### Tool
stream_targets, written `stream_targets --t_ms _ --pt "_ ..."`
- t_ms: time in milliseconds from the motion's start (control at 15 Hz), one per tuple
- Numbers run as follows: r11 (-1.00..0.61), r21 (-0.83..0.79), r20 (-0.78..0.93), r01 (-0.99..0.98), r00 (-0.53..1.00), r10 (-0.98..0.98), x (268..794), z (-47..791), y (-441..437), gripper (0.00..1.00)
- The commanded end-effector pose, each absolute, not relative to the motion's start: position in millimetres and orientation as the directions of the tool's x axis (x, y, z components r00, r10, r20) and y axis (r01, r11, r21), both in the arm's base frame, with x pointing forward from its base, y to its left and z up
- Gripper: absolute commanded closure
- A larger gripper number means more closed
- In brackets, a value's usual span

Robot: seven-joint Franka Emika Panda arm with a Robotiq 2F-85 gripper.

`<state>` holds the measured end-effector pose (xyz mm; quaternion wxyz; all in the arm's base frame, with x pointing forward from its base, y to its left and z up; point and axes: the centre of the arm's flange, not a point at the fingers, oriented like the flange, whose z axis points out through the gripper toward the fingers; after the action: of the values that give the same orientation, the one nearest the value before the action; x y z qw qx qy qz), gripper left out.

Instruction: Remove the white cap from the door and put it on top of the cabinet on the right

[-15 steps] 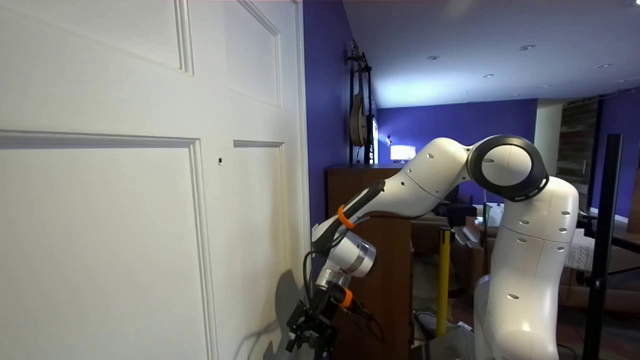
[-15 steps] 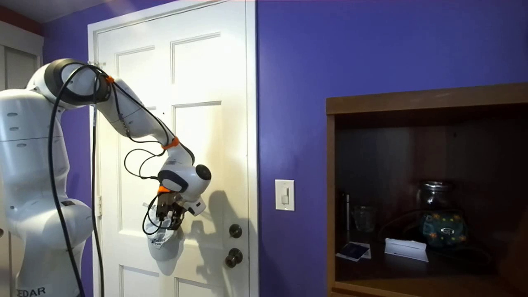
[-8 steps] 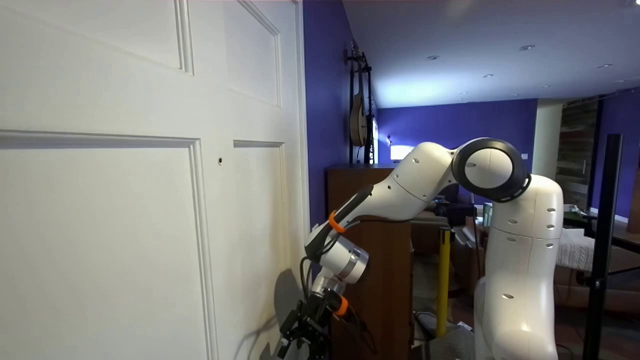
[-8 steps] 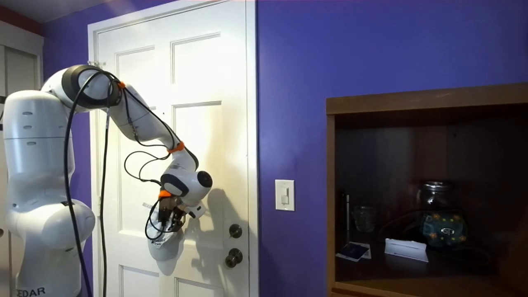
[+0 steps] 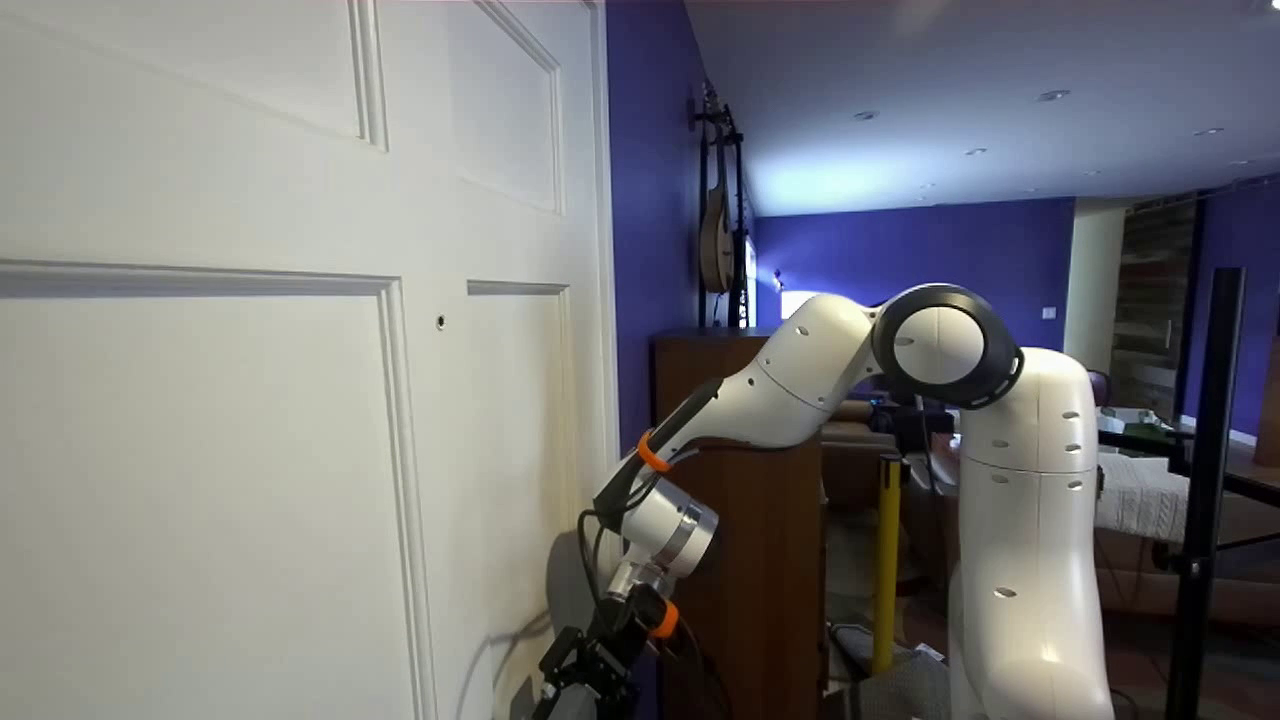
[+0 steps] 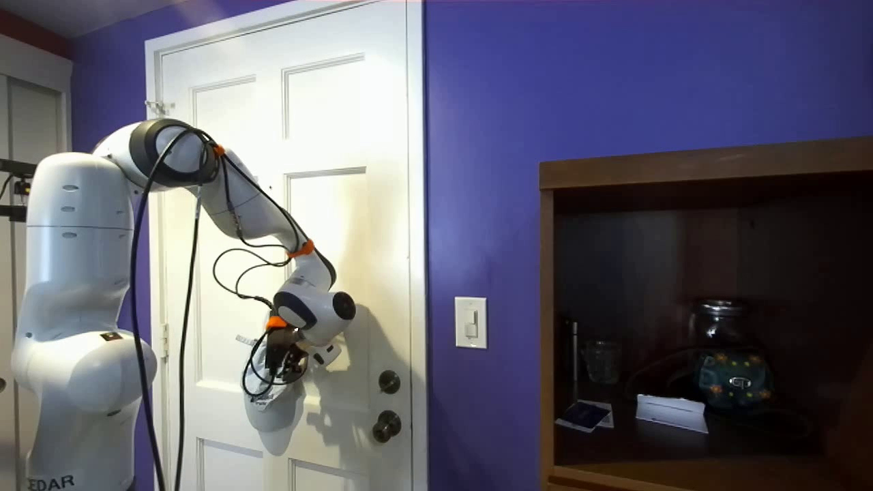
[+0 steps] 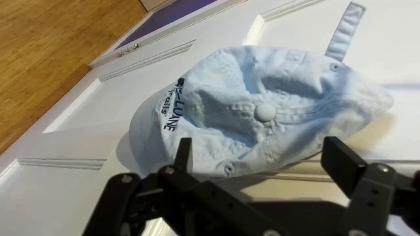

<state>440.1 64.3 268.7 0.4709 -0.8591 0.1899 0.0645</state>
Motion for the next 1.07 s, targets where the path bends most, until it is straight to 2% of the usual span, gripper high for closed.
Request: stream_targets --t_ms 0,200,267,333,533,933,1000 --pt "-0.420 -0.801 -0.330 -0.427 0.899 -0.287 454 261 73 0.00" --pt "-0.407 -0.792 -0.355 -0.454 0.886 -0.298 456 253 77 0.00" --pt "-0.403 -0.791 -0.361 -0.460 0.883 -0.299 457 251 79 0.03" --pt "-0.398 -0.792 -0.366 -0.464 0.881 -0.300 457 250 80 0.20" --pt "-0.389 -0.792 -0.372 -0.470 0.877 -0.302 458 247 81 0.37" --pt "-0.366 -0.801 -0.374 -0.474 0.873 -0.312 462 246 84 0.81" --pt "-0.378 -0.805 -0.362 -0.458 0.883 -0.299 461 247 85 0.38"
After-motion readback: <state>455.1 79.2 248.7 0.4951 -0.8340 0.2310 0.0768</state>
